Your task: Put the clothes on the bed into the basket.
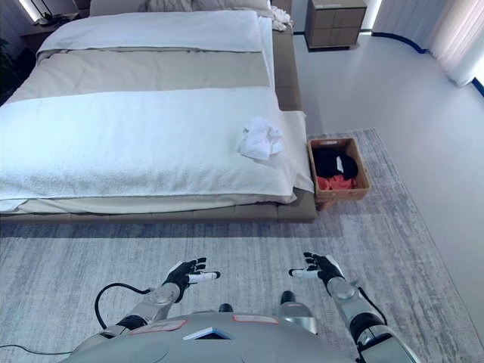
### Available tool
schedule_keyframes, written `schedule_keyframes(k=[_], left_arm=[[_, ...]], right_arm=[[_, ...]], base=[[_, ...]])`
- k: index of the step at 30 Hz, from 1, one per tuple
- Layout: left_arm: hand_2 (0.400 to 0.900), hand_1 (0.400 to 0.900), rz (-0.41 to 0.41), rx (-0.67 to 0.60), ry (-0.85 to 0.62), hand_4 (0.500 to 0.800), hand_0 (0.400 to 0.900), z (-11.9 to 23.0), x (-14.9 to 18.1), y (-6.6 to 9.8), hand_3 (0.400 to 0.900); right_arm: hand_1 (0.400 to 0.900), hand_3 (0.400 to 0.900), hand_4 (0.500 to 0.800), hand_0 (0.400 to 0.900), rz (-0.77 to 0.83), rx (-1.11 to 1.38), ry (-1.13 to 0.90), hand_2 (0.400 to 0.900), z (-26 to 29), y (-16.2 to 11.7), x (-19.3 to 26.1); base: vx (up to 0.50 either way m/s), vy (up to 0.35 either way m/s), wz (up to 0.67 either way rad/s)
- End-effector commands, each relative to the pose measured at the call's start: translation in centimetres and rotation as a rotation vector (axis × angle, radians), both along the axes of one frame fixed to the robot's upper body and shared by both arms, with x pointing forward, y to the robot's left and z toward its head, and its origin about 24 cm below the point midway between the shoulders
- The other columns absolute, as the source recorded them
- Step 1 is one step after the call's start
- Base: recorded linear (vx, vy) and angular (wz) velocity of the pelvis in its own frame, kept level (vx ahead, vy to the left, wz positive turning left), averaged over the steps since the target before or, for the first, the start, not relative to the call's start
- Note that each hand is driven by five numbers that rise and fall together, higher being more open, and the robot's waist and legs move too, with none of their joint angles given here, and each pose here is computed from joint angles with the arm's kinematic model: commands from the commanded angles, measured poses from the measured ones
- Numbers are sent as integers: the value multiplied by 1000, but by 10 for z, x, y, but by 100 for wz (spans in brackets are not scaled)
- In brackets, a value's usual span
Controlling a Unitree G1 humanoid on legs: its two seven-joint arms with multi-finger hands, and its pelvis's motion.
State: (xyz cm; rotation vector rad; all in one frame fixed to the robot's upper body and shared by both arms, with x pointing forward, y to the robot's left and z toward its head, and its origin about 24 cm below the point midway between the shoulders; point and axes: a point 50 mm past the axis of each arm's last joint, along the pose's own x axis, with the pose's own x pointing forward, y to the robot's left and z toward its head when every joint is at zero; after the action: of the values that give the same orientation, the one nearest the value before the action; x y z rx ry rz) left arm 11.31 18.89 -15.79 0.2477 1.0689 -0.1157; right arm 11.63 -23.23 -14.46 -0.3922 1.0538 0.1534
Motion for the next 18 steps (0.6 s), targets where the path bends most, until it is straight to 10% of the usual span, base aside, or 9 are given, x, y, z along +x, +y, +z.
schedule_keyframes(k=[1, 18], left_arm=[[900, 900, 55, 85, -119, 800, 900, 13, 32, 20, 900], [900, 900, 115, 63, -211, 800, 900, 23, 54, 11, 900]], right_arm=[[900, 900, 800, 900, 5, -3, -120, 900, 10, 2, 28], [900, 900, 800, 900, -26, -64, -206, 900, 25, -13, 57]], base=[[-7, -141, 7], [112, -1, 2]])
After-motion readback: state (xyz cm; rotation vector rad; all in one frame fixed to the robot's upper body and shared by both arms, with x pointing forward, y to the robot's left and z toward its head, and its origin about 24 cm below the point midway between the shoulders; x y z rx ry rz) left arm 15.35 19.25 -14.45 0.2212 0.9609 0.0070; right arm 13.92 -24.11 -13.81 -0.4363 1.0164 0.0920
